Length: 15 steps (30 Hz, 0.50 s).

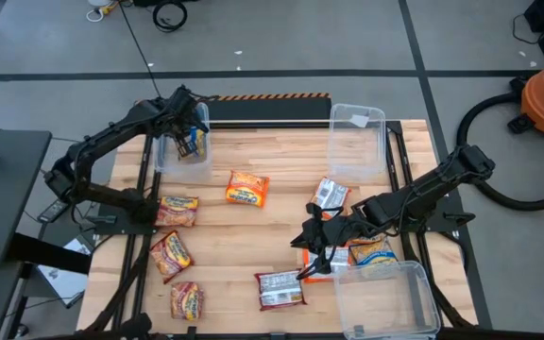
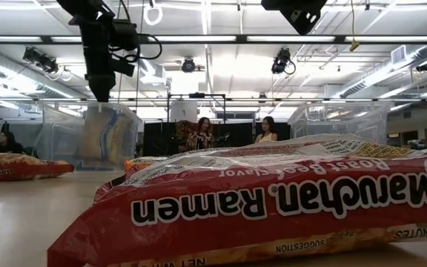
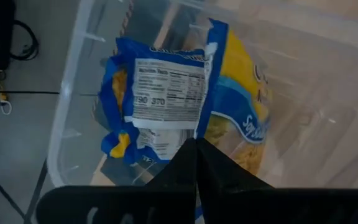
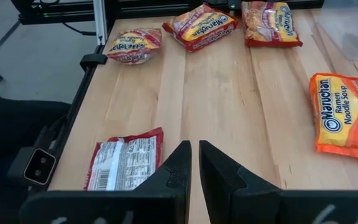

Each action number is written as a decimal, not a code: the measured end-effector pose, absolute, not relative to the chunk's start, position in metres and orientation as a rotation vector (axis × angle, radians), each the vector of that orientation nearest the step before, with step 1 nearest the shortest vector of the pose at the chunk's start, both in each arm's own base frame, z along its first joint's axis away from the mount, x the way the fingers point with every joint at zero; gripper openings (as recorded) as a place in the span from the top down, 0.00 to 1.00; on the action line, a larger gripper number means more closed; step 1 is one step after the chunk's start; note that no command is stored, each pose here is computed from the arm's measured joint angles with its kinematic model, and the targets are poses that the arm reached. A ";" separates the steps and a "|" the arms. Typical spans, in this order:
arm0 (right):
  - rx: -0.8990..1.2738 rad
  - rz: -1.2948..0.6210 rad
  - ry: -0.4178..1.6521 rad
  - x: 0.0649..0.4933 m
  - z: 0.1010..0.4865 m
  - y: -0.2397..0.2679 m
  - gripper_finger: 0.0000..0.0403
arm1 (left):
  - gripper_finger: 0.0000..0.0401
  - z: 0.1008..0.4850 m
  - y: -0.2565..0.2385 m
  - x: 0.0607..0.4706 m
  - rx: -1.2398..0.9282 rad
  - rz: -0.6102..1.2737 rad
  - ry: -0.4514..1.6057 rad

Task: Sort Maruchan noodles
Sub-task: Put the blue noodle pack into the top left transparent bin

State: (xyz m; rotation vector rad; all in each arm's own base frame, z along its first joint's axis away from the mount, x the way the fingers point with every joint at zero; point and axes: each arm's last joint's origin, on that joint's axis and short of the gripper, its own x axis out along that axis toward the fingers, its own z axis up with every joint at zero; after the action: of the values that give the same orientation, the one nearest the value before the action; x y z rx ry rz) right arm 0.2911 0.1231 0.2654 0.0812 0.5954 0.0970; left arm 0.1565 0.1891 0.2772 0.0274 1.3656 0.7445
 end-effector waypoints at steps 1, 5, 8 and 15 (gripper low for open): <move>0.081 0.097 0.595 0.291 0.266 0.123 0.91 | 0.99 0.275 0.189 0.156 0.028 0.731 1.371; 0.081 0.097 0.597 0.291 0.265 0.123 0.91 | 0.99 0.266 0.191 0.153 0.050 0.678 1.390; 0.083 0.096 0.597 0.291 0.265 0.123 0.91 | 0.99 0.259 0.194 0.150 0.045 0.693 1.387; 0.083 0.096 0.598 0.291 0.265 0.123 0.91 | 0.99 0.261 0.203 0.143 0.093 0.831 1.413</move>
State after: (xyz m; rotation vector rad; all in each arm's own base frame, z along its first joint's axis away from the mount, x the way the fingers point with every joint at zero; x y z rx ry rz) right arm 0.2909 0.1231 0.2652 0.0828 0.5977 0.0962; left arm 0.1428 0.2031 0.2606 0.0931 1.4127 0.8310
